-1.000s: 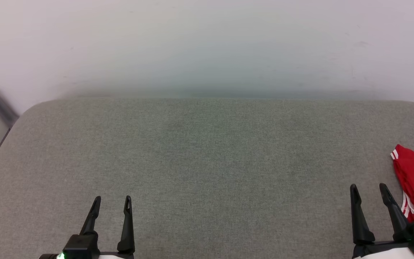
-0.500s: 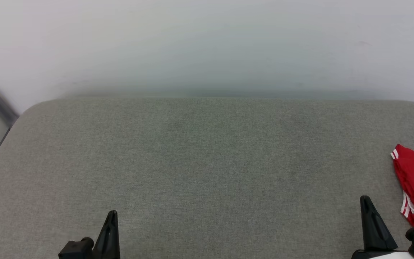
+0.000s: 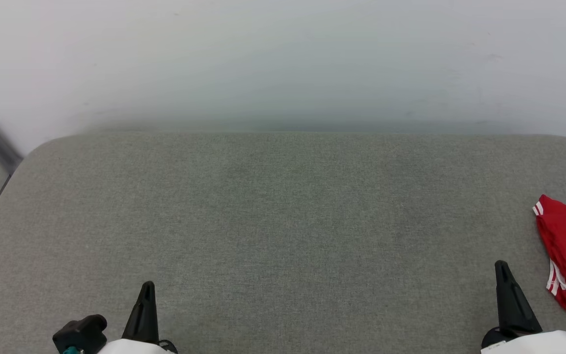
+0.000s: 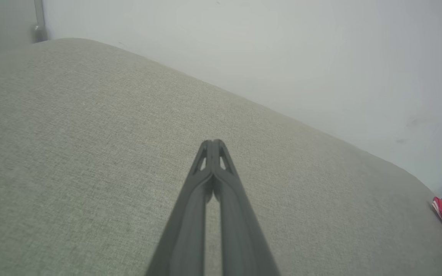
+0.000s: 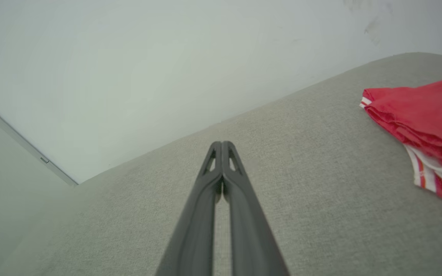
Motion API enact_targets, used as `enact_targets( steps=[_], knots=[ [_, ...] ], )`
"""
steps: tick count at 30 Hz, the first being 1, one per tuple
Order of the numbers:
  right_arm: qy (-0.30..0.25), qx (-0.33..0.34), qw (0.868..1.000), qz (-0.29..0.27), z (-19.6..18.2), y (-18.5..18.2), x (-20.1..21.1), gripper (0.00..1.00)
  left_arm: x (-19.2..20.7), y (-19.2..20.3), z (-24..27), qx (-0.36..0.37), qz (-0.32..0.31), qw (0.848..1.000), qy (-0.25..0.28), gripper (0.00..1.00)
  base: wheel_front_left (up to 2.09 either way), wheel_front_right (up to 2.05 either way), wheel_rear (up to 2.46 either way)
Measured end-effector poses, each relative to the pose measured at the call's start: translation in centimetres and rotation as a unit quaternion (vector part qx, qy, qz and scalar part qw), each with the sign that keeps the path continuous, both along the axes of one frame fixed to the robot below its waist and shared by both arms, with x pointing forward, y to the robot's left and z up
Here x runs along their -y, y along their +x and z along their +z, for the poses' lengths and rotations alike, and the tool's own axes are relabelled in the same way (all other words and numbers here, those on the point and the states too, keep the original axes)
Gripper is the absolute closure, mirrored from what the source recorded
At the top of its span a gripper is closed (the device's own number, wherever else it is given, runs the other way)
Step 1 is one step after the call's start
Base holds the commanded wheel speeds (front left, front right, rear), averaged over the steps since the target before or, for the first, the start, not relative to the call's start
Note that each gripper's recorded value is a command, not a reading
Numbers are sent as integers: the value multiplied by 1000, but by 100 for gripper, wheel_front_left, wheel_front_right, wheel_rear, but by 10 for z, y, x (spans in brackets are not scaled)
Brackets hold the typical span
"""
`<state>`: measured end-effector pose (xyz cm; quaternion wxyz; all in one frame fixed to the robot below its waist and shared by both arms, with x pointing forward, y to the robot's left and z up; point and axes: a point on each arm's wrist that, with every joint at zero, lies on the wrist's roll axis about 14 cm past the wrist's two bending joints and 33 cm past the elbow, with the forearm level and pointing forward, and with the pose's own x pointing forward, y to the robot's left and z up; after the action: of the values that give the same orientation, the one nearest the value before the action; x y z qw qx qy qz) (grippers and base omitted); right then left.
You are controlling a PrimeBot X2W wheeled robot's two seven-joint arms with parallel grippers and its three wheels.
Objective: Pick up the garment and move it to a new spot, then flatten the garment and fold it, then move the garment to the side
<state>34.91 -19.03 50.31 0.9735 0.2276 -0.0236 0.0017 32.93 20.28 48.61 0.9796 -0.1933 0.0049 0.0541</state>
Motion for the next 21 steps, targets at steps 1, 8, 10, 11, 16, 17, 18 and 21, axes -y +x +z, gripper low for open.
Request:
enact_targets(
  steps=[1, 8, 10, 11, 16, 17, 18, 21],
  knots=[
    [16, 1, 1000, -2, 1, 2, 1, 100, -1, 2, 0, -1, 1, 1000, -18, 100, 0, 0, 0],
    [72, -9, 997, -5, -1, 5, 3, 100, -2, 6, -2, -3, 5, 997, -77, 100, 0, 0, 0],
    [86, -13, 996, -6, -4, 5, 3, 100, -2, 9, 0, -1, 5, 996, -93, 100, 0, 0, 0],
    [95, -14, 995, -7, -4, 6, 4, 100, -2, 10, 0, -2, 4, 995, -101, 100, 0, 0, 0],
    [130, -14, 991, -8, -3, 9, 4, 100, -3, 12, -2, -4, 6, 990, -139, 100, 0, 0, 0],
    [136, -16, 991, -8, -3, 9, 5, 100, -3, 14, -1, -3, 6, 989, -146, 100, 0, 0, 0],
    [142, -18, 990, -8, -4, 10, 5, 100, -2, 14, -1, -3, 4, 988, -153, 100, 0, 0, 0],
    [163, -18, 986, -9, -3, 12, 5, 100, -3, 15, -2, -5, 6, 985, -175, 100, 0, 0, 0]
  ],
)
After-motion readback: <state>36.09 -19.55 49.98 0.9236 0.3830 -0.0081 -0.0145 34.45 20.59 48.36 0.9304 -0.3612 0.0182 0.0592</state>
